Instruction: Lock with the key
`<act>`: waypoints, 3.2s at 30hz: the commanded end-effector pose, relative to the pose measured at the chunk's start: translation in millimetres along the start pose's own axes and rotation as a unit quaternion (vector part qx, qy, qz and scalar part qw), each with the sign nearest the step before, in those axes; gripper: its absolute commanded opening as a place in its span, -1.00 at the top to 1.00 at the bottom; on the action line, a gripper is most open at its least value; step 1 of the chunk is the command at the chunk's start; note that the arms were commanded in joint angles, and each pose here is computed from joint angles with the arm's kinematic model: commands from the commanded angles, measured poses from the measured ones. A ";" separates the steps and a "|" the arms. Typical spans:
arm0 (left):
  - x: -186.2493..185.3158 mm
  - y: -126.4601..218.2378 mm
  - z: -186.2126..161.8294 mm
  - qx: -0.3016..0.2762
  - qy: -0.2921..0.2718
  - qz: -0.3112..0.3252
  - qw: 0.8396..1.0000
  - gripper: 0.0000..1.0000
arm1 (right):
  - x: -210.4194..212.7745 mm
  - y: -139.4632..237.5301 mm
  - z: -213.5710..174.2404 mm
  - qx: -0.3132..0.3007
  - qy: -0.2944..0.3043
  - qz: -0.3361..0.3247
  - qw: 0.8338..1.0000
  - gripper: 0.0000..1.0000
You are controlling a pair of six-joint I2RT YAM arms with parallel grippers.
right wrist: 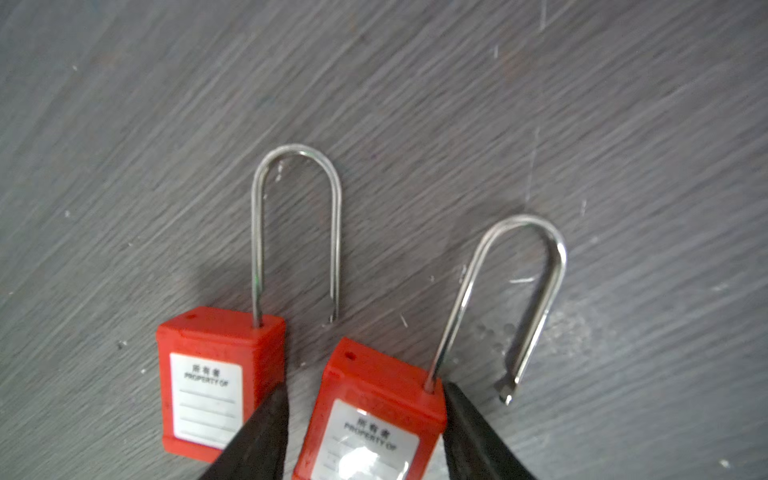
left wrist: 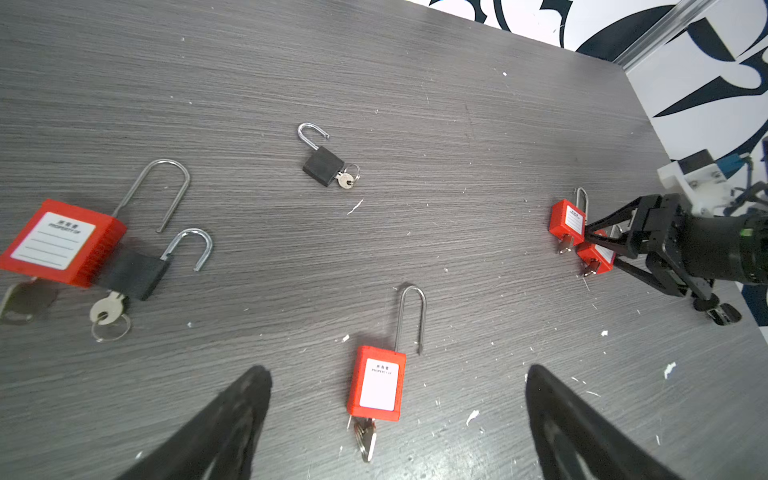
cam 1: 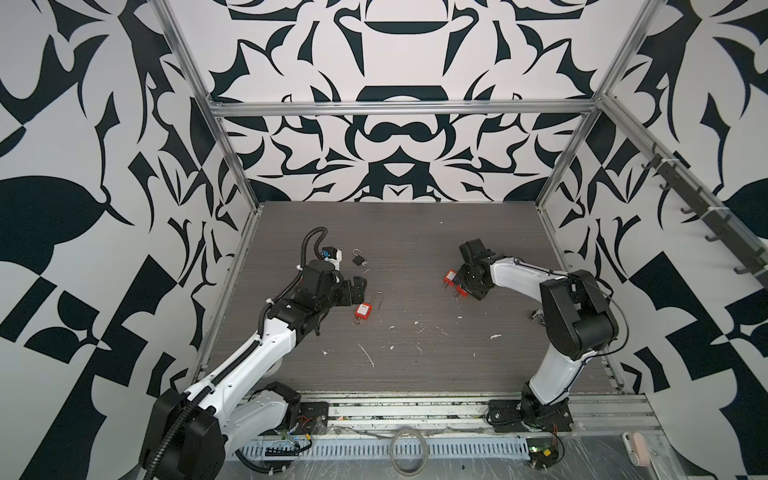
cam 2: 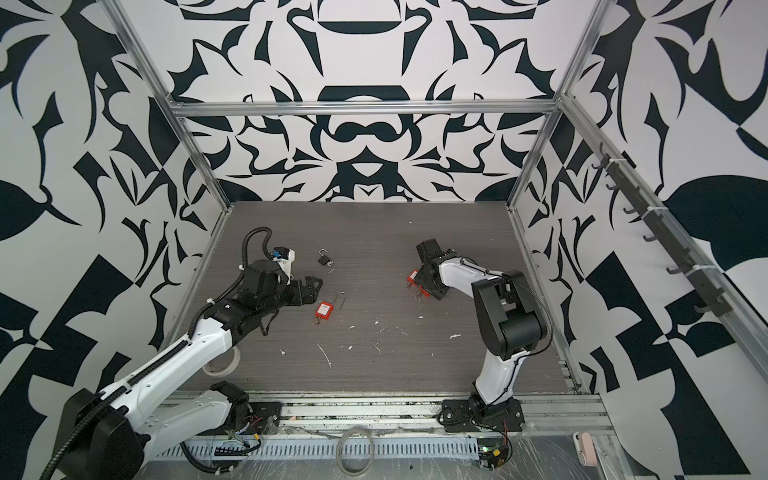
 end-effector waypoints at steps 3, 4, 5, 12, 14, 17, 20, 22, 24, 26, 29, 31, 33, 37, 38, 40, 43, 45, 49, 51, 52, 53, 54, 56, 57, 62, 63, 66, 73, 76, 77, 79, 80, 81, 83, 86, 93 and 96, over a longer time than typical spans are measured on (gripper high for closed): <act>-1.1 6.4 2.8 -0.006 0.000 0.002 1.000 -0.96 | 1.1 -0.6 0.8 0.002 -0.008 0.005 1.000 -0.13; -1.5 6.7 2.8 -0.006 0.000 0.002 1.000 -0.96 | 0.5 -1.3 0.1 0.003 -0.005 0.004 1.000 -0.11; -1.2 7.0 3.0 -0.006 0.000 0.002 1.000 -0.96 | 0.3 -1.5 0.1 0.003 -0.002 0.004 1.000 -0.07; -0.5 7.0 0.6 -0.003 0.001 0.001 1.000 -0.96 | -1.4 -1.7 -3.9 0.012 0.023 0.001 1.000 0.13; -0.7 6.8 0.1 -0.002 0.000 0.001 1.000 -0.96 | -1.2 -1.4 -5.5 0.016 0.033 0.003 0.999 0.13; -2.1 6.8 1.0 -0.001 -0.001 -0.001 1.000 -0.96 | -0.8 0.7 -8.8 0.027 0.063 0.004 0.998 0.19; -4.1 7.4 2.0 -0.001 0.000 -0.005 1.000 -0.96 | 1.0 2.9 -14.6 0.039 0.117 0.017 0.992 0.19; -5.0 7.3 1.8 0.000 0.000 -0.007 1.000 -0.96 | -2.7 4.7 -20.9 0.050 0.148 0.016 0.988 0.21; -5.2 7.3 1.9 0.001 0.000 -0.008 1.000 -0.96 | -6.1 9.4 -25.0 0.051 0.177 0.019 0.983 0.23; -6.2 7.5 1.9 0.002 -0.001 -0.010 1.000 -0.96 | -10.9 14.9 -28.1 0.048 0.199 0.017 0.979 0.24; -7.5 7.9 3.1 0.001 0.000 -0.012 1.000 -0.96 | -12.2 21.8 -35.9 0.057 0.235 0.031 0.970 0.24; -7.9 7.5 3.0 0.002 0.000 -0.012 1.000 -0.96 | -8.1 23.6 -44.5 0.071 0.255 0.054 0.963 0.24; -8.6 7.1 3.2 0.003 0.001 -0.013 1.000 -0.96 | -3.7 24.9 -57.7 0.088 0.284 0.067 0.952 0.27; -10.4 7.4 4.1 0.002 0.001 -0.015 1.000 -0.96 | 6.1 28.1 -80.7 0.111 0.353 0.063 0.927 0.26; -10.5 7.5 4.2 0.002 0.001 -0.015 1.000 -0.96 | 9.1 29.1 -85.4 0.112 0.367 0.062 0.922 0.26; -11.9 8.0 4.7 0.001 0.000 -0.016 1.000 -0.96 | 11.2 30.8 -91.7 0.113 0.384 0.055 0.915 0.26; -12.3 8.3 4.4 0.001 -0.001 -0.017 1.000 -0.96 | 13.6 32.2 -99.9 0.114 0.405 0.047 0.906 0.22; -12.7 8.0 3.8 0.002 -0.001 -0.017 1.000 -0.96 | 13.6 31.1 -106.0 0.120 0.419 0.041 0.899 0.11; -13.4 7.8 2.6 0.004 -0.002 -0.017 1.000 -0.96 | 9.0 28.5 -111.6 0.130 0.435 0.018 0.891 -0.11; -13.3 8.3 2.9 0.002 -0.003 -0.016 1.000 -0.96 | 6.8 28.9 -112.4 0.128 0.440 0.005 0.889 -0.15; -13.7 8.1 2.7 0.003 -0.003 -0.016 1.000 -0.96 | 6.3 29.6 -113.2 0.128 0.442 0.002 0.888 -0.16; -13.5 8.0 2.2 0.003 -0.003 -0.016 1.000 -0.96 | 6.3 29.9 -113.6 0.128 0.444 -0.001 0.887 -0.17; -13.9 8.4 2.9 0.002 -0.004 -0.016 1.000 -0.96 | 6.2 30.1 -114.7 0.130 0.446 -0.002 0.886 -0.17; -13.9 7.8 2.2 0.003 -0.003 -0.015 1.000 -0.96 | 6.5 29.8 -116.8 0.131 0.448 -0.001 0.884 -0.16; -13.5 7.6 2.4 0.003 -0.003 -0.015 1.000 -0.96 | 6.9 29.6 -117.4 0.132 0.449 -0.001 0.884 -0.13; -15.3 7.5 2.0 0.003 -0.006 -0.017 1.000 -0.96 | 11.6 31.6 -119.5 0.133 0.454 0.006 0.881 0.07; -15.7 7.4 1.9 0.004 -0.009 -0.017 1.000 -0.96 | 13.6 33.5 -118.7 0.131 0.457 0.008 0.880 0.11; -16.1 7.7 3.7 0.002 -0.020 -0.015 1.000 -0.96 | 20.4 45.5 -115.6 0.118 0.476 0.018 0.871 0.27; -30.5 14.6 11.9 -0.005 -0.098 -0.043 0.994 -0.96 | 48.9 94.9 -120.5 0.053 0.582 0.114 0.803 0.48; -48.6 19.1 7.8 0.003 -0.164 -0.100 0.981 -0.81 | 56.4 119.0 -120.7 0.010 0.638 0.143 0.756 0.49; -55.3 21.2 5.4 0.005 -0.193 -0.122 0.974 -0.76 | 57.8 126.2 -121.2 -0.002 0.656 0.155 0.739 0.48; -65.9 26.0 1.1 0.009 -0.233 -0.160 0.959 -0.74 | 60.4 140.0 -125.3 -0.023 0.687 0.183 0.703 0.49; -73.0 29.8 -1.8 0.011 -0.254 -0.184 0.949 -0.73 | 61.1 148.6 -130.3 -0.032 0.711 0.204 0.672 0.50; -79.1 33.8 -5.8 0.013 -0.280 -0.210 0.937 -0.72 | 61.0 156.4 -134.2 -0.039 0.729 0.219 0.647 0.49; -94.5 45.6 -16.7 0.016 -0.334 -0.276 0.901 -0.48 | 59.3 169.3 -141.2 -0.046 0.759 0.242 0.602 0.48; -106.1 56.9 -30.8 0.014 -0.382 -0.343 0.858 -0.38 | 58.3 183.7 -147.3 -0.058 0.787 0.265 0.554 0.48; -121.1 72.8 -49.8 0.018 -0.438 -0.438 0.785 -0.27 | 65.9 203.9 -150.1 -0.069 0.801 0.298 0.514 0.50; -124.9 76.8 -61.0 0.028 -0.448 -0.471 0.759 -0.17 | 69.1 207.9 -148.4 -0.074 0.801 0.300 0.512 0.50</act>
Point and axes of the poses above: each gripper's point midway between its finger pads, its own y axis back along the fingers, its own x axis along the line the jaws close on, z = x × y, the point moved 2 cm from there along y, back along the fingers, and after that the axes turned 14 degrees about y, right-handed, at the moved point
